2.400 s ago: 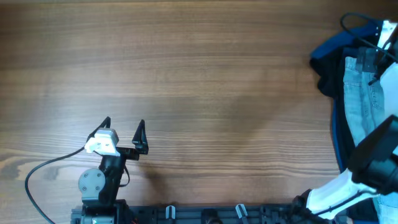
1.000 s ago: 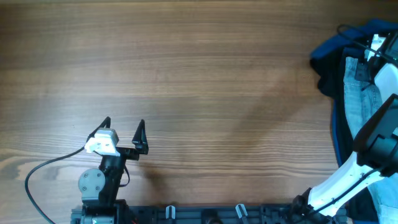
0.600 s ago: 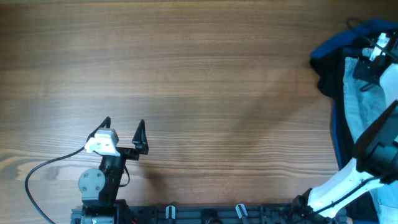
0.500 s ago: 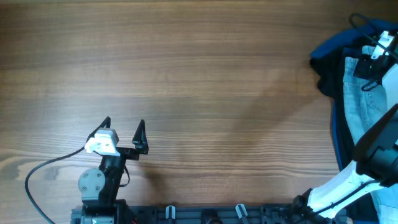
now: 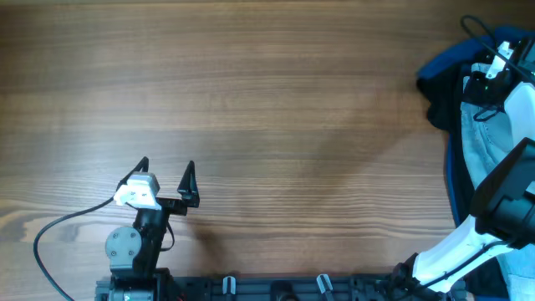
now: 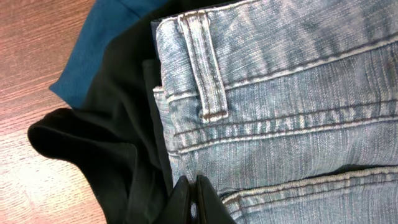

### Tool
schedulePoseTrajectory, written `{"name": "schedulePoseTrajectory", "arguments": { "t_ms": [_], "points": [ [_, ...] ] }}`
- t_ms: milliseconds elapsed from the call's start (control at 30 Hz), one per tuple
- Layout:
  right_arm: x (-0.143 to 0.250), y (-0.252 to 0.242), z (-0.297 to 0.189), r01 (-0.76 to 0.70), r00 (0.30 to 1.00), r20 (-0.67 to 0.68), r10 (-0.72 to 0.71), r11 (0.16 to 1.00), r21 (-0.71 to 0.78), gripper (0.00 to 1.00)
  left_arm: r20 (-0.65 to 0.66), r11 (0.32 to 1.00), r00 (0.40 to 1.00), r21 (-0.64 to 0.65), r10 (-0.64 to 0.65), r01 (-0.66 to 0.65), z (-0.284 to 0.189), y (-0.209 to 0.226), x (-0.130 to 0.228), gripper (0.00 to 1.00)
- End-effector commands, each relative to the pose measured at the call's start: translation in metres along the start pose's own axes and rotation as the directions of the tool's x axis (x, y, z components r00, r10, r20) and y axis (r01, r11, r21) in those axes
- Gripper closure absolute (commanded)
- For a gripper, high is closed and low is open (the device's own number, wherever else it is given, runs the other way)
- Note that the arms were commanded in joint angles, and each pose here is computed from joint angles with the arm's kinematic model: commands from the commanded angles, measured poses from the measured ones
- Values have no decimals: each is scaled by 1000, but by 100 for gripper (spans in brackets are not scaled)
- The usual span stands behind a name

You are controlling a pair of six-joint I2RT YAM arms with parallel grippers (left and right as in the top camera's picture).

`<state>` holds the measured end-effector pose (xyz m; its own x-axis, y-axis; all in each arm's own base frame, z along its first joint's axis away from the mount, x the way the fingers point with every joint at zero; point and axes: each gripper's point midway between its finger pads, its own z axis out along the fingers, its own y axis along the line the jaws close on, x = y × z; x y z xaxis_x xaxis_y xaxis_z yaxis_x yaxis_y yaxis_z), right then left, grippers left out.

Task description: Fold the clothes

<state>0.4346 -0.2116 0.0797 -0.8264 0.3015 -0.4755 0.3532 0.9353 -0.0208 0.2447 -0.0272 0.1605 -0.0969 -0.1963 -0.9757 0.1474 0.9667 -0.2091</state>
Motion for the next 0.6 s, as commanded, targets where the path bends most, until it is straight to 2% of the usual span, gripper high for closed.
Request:
{"name": "schedulePoseTrajectory", "arguments": {
  "t_ms": [0, 133, 167, 200, 233, 300, 500, 567],
  "points": [
    [-11, 20, -12, -4, 999, 40, 7, 997, -75, 96, -3, 1000, 1000, -15, 18, -18, 0, 3, 2, 0],
    [-10, 24, -12, -2, 999, 38, 6, 996, -90, 94, -3, 1000, 1000, -15, 18, -18, 0, 3, 2, 0],
    [-10, 24, -12, -1, 999, 37, 5, 996, -90, 83, -3, 1000, 1000, -15, 18, -18, 0, 3, 2, 0],
    [-10, 24, -12, -1, 999, 36, 4, 996, -90, 66, -3, 1000, 1000, -15, 18, -18, 0, 3, 2, 0],
    [-9, 24, -12, -1, 999, 35, 4, 996, -90, 64, -2, 1000, 1000, -15, 18, -18, 0, 3, 2, 0],
    [-9, 24, -12, -2, 999, 34, 5, 996, -90, 52, -3, 1000, 1000, -15, 18, -18, 0, 3, 2, 0],
    [-9, 20, -12, -2, 999, 34, 4, 998, -68, 52, -2, 1000, 1000, -15, 18, -18, 0, 3, 2, 0],
    [-11, 2, -14, -6, 999, 39, 4, 999, 39, 50, -2, 1000, 1000, -15, 18, -18, 0, 3, 2, 0]
  ]
}}
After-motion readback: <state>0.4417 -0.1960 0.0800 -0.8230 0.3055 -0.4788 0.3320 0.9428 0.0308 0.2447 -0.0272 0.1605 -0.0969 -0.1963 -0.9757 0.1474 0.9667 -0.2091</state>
